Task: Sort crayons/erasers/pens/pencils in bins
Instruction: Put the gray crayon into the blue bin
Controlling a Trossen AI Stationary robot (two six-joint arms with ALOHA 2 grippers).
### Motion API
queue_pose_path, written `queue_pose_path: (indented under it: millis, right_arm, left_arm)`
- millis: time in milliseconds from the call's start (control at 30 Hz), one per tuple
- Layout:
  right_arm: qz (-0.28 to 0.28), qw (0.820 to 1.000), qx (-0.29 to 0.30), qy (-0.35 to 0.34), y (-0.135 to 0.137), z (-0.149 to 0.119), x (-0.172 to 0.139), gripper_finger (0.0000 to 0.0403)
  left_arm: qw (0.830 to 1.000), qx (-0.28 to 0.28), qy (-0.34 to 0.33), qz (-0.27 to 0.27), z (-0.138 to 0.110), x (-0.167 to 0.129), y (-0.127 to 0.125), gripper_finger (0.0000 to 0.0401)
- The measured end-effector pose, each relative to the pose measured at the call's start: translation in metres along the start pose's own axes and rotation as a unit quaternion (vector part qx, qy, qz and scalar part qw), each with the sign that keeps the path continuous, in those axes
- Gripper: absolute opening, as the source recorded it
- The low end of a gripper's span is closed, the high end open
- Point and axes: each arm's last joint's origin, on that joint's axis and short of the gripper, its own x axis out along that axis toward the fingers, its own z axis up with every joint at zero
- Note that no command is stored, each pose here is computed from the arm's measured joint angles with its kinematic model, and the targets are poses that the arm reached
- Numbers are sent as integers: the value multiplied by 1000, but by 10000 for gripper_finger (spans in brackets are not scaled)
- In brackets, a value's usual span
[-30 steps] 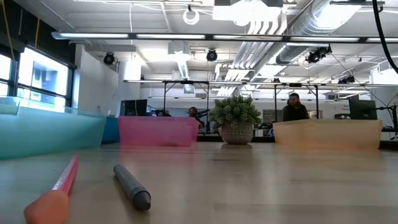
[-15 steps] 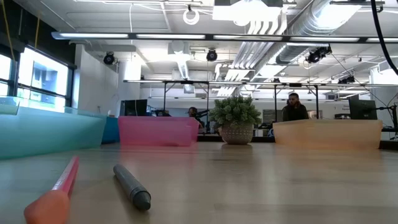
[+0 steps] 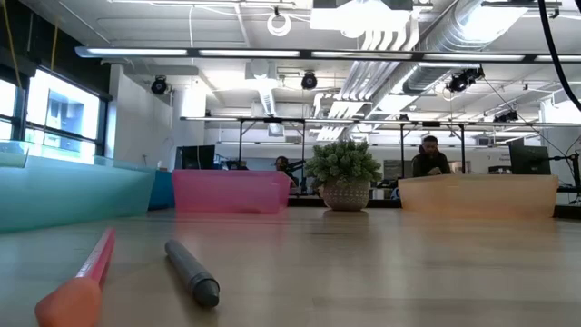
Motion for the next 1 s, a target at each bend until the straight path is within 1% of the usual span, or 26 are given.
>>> queue_pose_path:
  millis: [133,233,400,667,1000]
  right_arm:
    - [-41,998,27,40,-11,-11,20,154]
    - [-73,995,36,65,-19,-22,36,154]
    - [-82,993,44,75,-21,-30,44,154]
    - [-117,988,56,86,-35,-39,71,154]
    - [-167,975,101,104,-50,-50,89,154]
  left_arm:
    - [1000,0,0,0,0,0,0,181]
    - [1000,-1,-2,-1,0,0,0,181]
    - [1000,-2,-10,-1,1,0,0,181]
    - [1000,-3,-12,-8,1,0,-1,181]
    - [1000,-3,-12,-10,1,0,-2,181]
